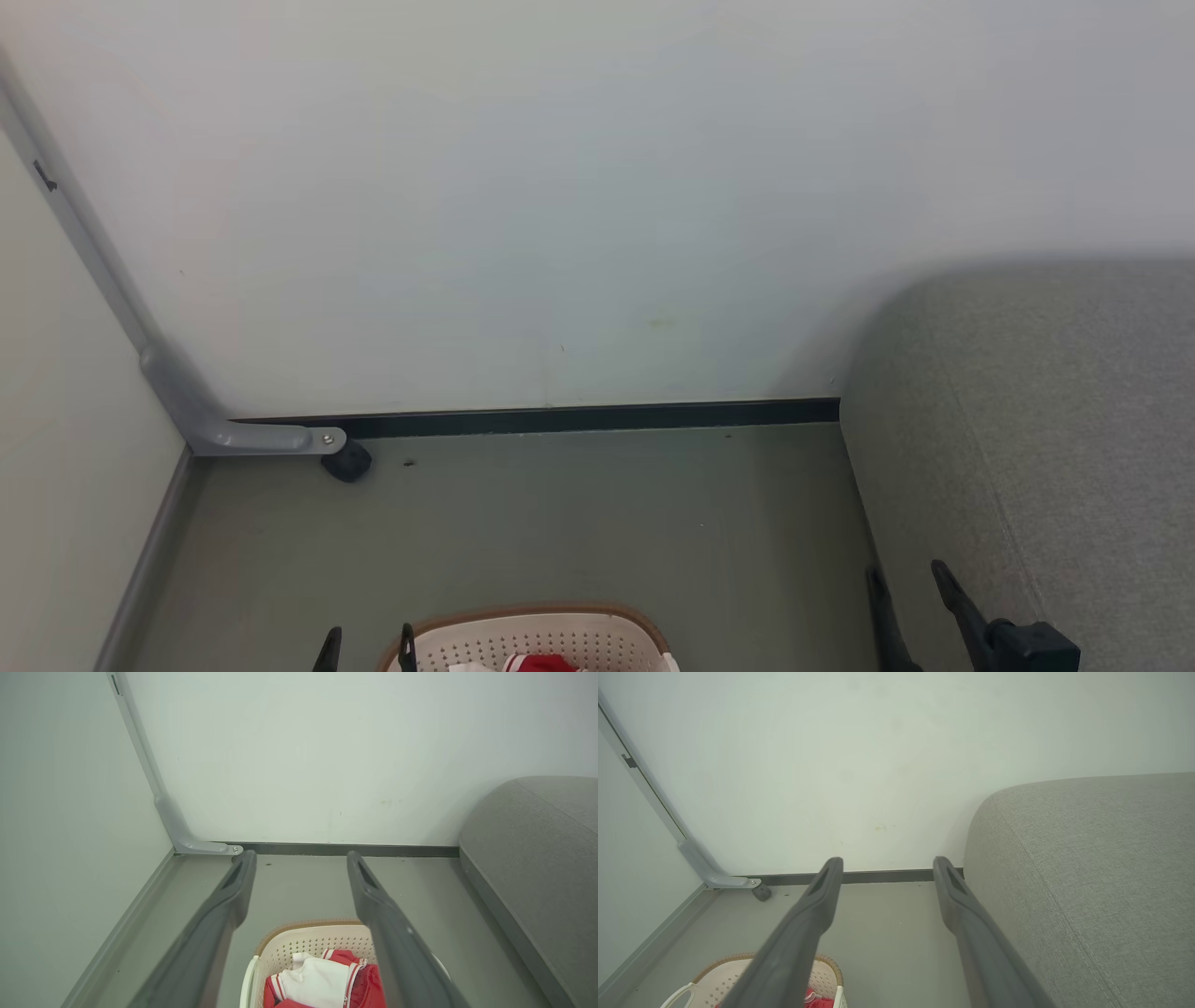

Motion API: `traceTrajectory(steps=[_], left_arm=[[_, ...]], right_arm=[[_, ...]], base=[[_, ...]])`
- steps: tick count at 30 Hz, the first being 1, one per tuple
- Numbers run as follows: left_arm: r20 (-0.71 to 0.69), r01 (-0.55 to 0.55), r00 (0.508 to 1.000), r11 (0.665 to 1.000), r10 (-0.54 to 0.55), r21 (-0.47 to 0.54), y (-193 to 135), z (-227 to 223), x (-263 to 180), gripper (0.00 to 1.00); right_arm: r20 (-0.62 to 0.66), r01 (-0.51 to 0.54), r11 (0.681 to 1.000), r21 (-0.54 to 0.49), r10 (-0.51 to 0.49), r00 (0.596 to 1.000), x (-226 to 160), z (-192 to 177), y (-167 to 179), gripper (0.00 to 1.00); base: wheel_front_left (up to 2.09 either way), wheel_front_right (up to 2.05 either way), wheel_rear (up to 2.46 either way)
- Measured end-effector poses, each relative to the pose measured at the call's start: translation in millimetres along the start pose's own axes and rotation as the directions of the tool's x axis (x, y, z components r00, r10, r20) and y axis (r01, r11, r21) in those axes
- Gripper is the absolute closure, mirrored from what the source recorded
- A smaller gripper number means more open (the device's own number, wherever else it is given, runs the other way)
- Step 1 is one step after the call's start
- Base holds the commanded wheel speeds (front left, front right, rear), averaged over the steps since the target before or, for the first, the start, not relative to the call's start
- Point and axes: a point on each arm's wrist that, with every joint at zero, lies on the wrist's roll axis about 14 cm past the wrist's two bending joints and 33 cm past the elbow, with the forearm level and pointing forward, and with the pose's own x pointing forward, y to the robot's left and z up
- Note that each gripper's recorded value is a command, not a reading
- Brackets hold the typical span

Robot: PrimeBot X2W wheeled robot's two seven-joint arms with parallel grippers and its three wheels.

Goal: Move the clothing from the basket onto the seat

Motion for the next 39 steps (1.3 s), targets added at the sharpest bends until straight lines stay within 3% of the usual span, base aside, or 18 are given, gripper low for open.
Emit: traceTrajectory(steps=[14,22,34,39], left_arm=[[-0.087,0.039,0.995,0.999,-0.038,0.004,-11.8,-26.3,10.2,0.0],[-0.177,0.13,0.977,0.991,-0.121,0.037,-31.1,-55.4,28.1,0.0],[-0.355,0.254,0.912,0.962,-0.204,0.1,-36.8,-117.2,60.4,0.0],[-0.462,0.301,0.861,0.945,-0.211,0.128,-30.7,-150.2,74.3,0.0]], right_arm=[[-0.084,0.086,0.996,-0.028,-0.088,0.993,-4.0,-27.9,-25.9,0.0],[-0.195,0.154,0.987,-0.035,-0.158,0.968,-14.2,-63.8,-44.8,0.0],[-0.313,0.202,0.978,-0.058,-0.21,0.926,-20.2,-102.1,-59.7,0.0],[-0.339,0.204,0.977,-0.062,-0.213,0.916,-13.7,-112.4,-60.2,0.0]], base=[[0.0,0.0,0.0],[0.0,0.0,0.0],[0.0,0.0,0.0],[0.0,0.0,0.0]])
